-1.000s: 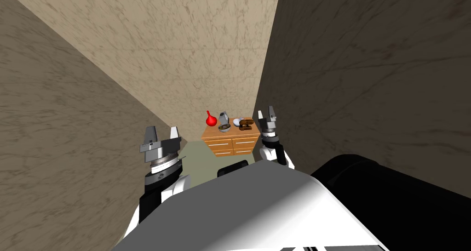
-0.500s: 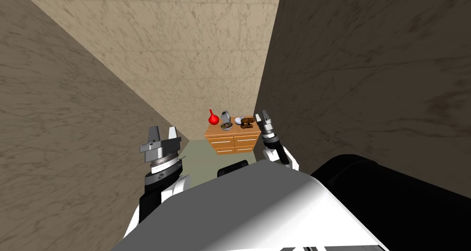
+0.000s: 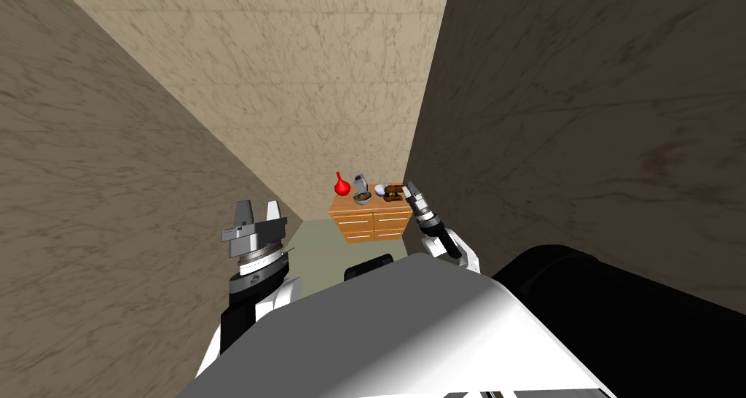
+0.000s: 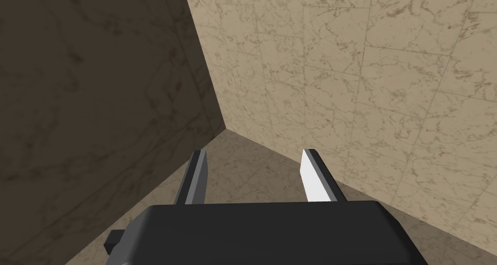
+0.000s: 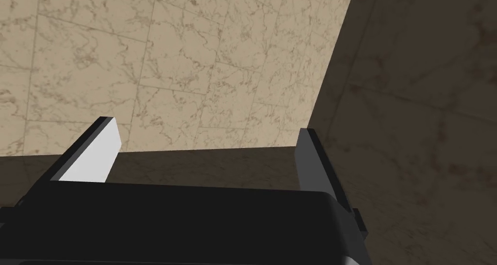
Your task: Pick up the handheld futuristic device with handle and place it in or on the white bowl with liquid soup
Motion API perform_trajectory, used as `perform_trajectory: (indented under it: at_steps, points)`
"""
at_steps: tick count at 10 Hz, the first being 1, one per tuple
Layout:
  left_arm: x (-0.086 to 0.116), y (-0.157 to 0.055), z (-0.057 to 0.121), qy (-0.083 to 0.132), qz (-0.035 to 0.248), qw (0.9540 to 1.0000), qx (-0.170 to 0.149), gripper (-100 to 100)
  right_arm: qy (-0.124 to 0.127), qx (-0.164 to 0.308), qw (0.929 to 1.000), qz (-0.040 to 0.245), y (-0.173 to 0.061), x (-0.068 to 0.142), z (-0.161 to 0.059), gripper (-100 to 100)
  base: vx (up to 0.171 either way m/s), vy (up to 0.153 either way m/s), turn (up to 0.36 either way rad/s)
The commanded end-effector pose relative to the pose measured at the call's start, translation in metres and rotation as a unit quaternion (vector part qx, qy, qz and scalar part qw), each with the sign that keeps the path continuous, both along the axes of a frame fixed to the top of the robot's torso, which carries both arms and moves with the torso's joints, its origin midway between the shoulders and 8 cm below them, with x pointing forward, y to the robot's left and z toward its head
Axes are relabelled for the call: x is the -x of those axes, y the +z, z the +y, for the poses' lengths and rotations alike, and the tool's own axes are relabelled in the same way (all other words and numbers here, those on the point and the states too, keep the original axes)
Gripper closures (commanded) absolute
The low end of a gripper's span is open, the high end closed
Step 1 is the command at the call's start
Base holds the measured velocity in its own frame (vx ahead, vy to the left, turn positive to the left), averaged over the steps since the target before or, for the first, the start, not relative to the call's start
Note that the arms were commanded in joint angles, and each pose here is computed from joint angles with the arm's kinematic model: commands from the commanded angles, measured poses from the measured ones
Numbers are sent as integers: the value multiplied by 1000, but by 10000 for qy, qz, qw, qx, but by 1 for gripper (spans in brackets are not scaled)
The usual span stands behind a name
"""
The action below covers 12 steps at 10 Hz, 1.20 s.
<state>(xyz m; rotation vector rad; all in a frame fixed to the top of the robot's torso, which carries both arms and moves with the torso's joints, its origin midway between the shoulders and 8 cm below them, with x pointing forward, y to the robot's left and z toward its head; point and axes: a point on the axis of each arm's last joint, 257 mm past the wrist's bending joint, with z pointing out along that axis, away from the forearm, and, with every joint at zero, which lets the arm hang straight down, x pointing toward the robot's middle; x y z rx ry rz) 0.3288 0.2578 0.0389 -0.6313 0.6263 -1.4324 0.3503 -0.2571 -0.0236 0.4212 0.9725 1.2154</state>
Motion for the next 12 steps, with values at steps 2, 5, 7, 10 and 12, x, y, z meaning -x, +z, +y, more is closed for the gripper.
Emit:
perform_trajectory:
  at_steps: [2, 5, 7, 10, 12]
  points:
    - [0, 0, 0, 0, 0, 10000, 0, 0, 34, 387, 9989, 252, -21, -6, -2, -100, -34, 50, 23]
    - [0, 0, 0, 0, 0, 10000, 0, 0, 47, 1041, 9919, 723, -62, -14, -10, -100, -40, 45, 36]
    - [0, 0, 0, 0, 0, 10000, 0, 0, 62, 1398, 9854, 973, -84, -16, -16, -100, -39, 45, 36]
    - [0, 0, 0, 0, 0, 10000, 0, 0, 136, 1887, 9741, 1241, -108, -17, -23, -100, -24, 44, 49]
    - [0, 0, 0, 0, 0, 10000, 0, 0, 179, 2314, 9610, 1501, -132, -15, -33, -100, -19, 42, 58]
